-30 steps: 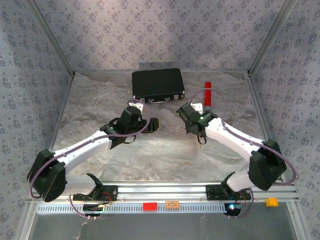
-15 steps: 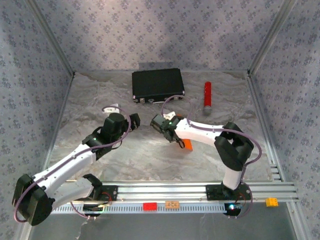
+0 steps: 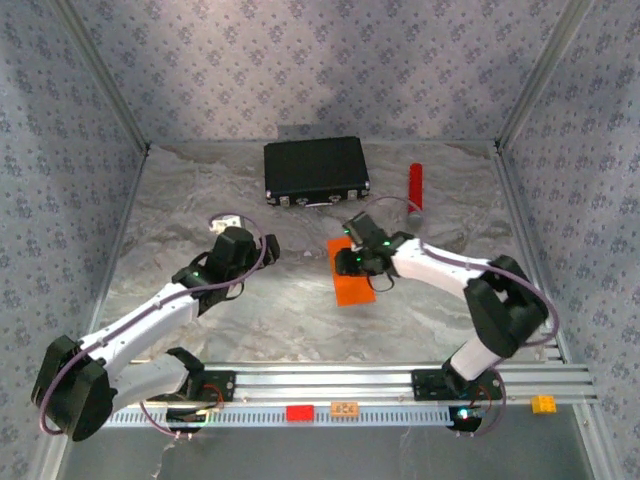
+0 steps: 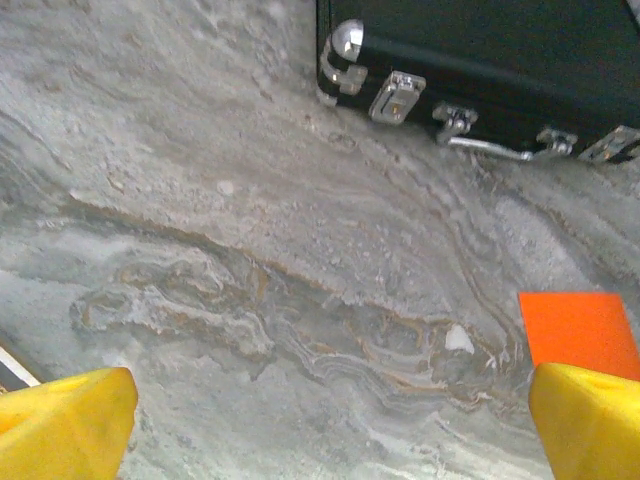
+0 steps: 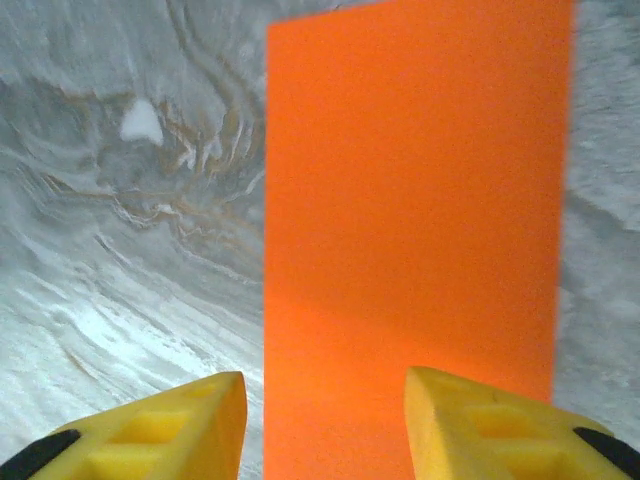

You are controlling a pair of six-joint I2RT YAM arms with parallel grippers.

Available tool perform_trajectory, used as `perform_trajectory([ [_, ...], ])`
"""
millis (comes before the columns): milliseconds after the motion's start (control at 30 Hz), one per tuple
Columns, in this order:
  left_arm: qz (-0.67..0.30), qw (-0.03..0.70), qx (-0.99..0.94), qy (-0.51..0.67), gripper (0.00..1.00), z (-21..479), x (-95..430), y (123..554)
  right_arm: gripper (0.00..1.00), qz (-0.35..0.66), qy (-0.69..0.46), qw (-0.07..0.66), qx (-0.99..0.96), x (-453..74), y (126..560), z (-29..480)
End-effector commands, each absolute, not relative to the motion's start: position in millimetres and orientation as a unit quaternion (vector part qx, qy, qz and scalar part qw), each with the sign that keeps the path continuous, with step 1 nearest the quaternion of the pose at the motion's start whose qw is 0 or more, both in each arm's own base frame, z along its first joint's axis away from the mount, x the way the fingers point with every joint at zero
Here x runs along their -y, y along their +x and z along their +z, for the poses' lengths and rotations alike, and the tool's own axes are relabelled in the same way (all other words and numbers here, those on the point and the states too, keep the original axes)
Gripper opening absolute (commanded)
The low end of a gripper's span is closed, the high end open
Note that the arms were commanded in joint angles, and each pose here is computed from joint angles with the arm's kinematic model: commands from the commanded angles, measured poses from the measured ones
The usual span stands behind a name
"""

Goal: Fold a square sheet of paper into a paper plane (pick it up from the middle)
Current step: Turn over the paper at the center of the table, then third fold the triangle at the center of the table.

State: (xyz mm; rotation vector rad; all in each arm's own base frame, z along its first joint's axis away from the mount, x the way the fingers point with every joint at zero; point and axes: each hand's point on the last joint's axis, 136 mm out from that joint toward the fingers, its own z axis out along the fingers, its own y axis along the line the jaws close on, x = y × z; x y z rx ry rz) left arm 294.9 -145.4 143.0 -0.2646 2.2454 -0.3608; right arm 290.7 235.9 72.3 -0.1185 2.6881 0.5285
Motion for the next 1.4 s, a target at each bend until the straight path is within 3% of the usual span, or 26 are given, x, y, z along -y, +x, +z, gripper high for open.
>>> perform_trajectory([
  [0, -0.185, 0.375, -0.904, -0.089, 1.00, 136.0, 163.7, 297.3, 0.45, 0.300, -0.003, 0.187, -0.935, -237.4, 289.7, 87.2],
  [167, -0.236, 0.311, -0.919, -0.049, 1.00, 118.9, 202.3, 300.6, 0.35, 0.353, 0.068, 0.156, -0.920, -200.6, 288.2, 69.0],
  [433, -0.280, 0.236, -0.931, -0.001, 0.97, 96.3, 253.7, 299.4, 0.23, 0.372, 0.076, 0.127, -0.916, -196.4, 283.2, 56.3],
  [833, -0.334, 0.193, -0.922, 0.024, 0.94, 85.5, 301.1, 288.7, 0.17, 0.393, 0.085, 0.098, -0.910, -203.4, 283.1, 36.6],
  [1100, -0.370, 0.158, -0.915, 0.029, 0.80, 78.7, 321.4, 286.4, 0.13, 0.389, 0.137, 0.050, -0.910, -198.7, 269.2, 0.3],
  [1367, -0.397, 0.115, -0.911, 0.015, 0.66, 62.6, 339.4, 287.2, 0.12, 0.390, 0.182, 0.035, -0.902, -203.6, 267.4, -3.9],
])
